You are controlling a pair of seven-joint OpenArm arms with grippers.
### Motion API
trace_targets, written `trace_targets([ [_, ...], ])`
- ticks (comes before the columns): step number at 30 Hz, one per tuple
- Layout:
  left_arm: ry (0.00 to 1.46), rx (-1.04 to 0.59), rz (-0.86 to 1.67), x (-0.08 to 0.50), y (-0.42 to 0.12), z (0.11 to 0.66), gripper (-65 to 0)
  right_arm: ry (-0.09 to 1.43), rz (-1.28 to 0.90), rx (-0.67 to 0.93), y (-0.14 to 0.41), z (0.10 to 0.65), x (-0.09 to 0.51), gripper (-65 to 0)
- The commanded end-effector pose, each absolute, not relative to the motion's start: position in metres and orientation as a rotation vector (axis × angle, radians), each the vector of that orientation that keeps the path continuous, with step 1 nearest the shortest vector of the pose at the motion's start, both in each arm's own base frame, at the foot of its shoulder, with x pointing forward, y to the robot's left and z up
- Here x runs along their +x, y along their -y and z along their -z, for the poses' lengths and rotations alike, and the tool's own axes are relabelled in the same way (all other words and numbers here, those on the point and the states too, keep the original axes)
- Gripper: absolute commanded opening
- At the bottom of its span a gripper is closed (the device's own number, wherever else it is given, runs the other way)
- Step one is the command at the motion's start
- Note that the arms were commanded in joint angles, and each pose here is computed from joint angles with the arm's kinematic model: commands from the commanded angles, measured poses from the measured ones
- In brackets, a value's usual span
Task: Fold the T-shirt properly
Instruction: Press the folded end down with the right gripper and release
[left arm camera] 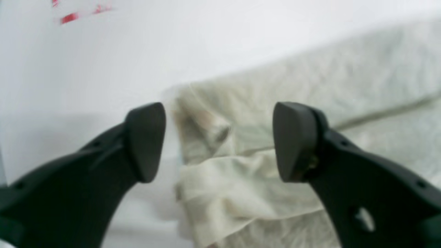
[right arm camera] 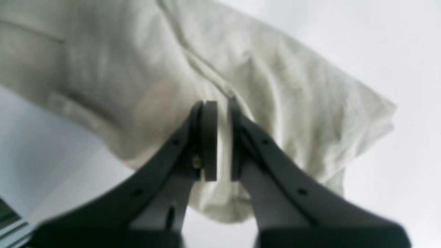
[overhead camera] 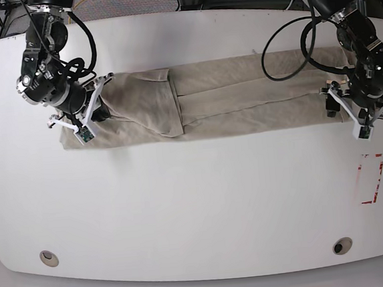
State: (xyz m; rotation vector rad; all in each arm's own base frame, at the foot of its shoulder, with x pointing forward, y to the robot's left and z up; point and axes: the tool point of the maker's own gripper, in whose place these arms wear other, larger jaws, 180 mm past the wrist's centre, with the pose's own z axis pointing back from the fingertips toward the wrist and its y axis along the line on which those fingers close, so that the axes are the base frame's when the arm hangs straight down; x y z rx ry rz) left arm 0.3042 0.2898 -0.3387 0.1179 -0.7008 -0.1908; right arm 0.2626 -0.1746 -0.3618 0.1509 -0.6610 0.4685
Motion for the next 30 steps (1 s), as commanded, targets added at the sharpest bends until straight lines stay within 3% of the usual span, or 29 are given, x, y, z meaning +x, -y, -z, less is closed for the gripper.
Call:
trace_targets([
  [1,0.717,0.084,0.169,0.311,-0.293,0.332,-15.6,0.668,-0.456,0.129,0.181,0.368,0.27,-60.7],
  [13,0.661,-0.067,0.019,0.304,-0.319,0.349,-15.3,0.619,-0.363,0.201,0.187,0.417,0.27,-60.7],
  [30,0.569,-0.181,-0.09,0.266,-0.361,0.372,-15.3,0.618,-0.361,0.202,0.186,0.419,0.269,-60.7],
])
